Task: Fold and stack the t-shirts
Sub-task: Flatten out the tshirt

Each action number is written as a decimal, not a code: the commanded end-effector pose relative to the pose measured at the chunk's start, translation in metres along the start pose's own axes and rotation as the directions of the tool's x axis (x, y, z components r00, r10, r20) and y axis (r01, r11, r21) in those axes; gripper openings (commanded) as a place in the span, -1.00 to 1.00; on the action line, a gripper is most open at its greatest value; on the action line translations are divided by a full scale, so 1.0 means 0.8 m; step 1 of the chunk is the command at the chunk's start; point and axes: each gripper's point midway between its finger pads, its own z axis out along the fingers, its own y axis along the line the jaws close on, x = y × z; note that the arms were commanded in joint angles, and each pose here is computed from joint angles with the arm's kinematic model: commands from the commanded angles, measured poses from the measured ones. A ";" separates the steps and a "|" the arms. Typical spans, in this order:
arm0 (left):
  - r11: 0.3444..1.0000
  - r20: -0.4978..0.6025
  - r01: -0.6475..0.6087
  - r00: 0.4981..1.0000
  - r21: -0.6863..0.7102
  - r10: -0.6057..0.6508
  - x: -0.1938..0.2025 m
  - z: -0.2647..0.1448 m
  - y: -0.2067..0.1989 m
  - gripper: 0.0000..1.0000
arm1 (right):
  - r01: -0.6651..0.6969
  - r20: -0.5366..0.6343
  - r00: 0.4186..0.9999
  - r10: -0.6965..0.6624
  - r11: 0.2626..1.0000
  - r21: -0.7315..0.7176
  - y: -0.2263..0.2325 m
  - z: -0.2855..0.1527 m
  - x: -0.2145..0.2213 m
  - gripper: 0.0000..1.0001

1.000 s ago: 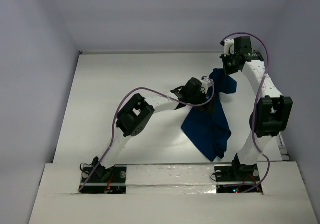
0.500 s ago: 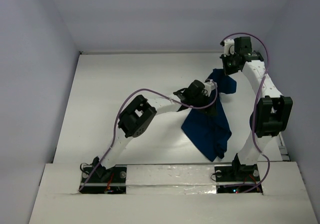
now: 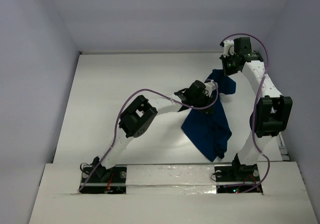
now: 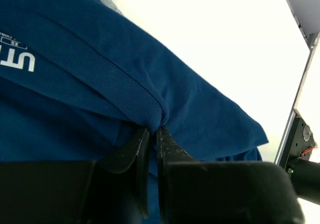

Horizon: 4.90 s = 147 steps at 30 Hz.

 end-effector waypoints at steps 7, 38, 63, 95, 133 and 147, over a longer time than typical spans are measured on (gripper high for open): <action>0.993 0.085 -0.098 0.991 -0.066 0.104 -0.057 -0.027 0.007 -0.99 | 0.020 0.083 0.996 -0.026 0.998 0.066 -0.016 -0.025 -0.022 -1.00; 0.942 0.388 -0.247 0.865 -0.225 0.319 -0.235 -0.382 0.057 -0.96 | 0.161 -0.083 0.983 -0.162 0.987 -0.019 -0.007 -0.066 0.079 -1.00; 0.522 0.584 -0.844 0.364 -0.122 0.725 -0.227 -0.650 -0.315 -0.95 | -0.157 0.865 0.403 -0.300 0.908 0.388 0.033 -0.554 -0.048 -1.00; 0.711 0.159 -0.573 0.722 -0.406 0.673 -0.126 -0.510 0.065 -1.00 | 0.136 0.343 0.936 -0.074 0.977 -0.162 0.086 0.031 -0.213 -1.00; 0.807 0.098 -0.272 0.922 -0.524 0.375 -0.054 -0.478 0.244 -1.00 | 0.603 -0.299 0.640 -0.708 0.704 -0.376 0.189 -0.078 0.258 -0.44; 0.754 0.126 -0.169 0.940 -0.634 0.316 -0.072 -0.473 0.305 -0.98 | 0.599 -0.342 0.523 -0.781 0.622 -0.505 0.219 -0.090 0.301 -0.31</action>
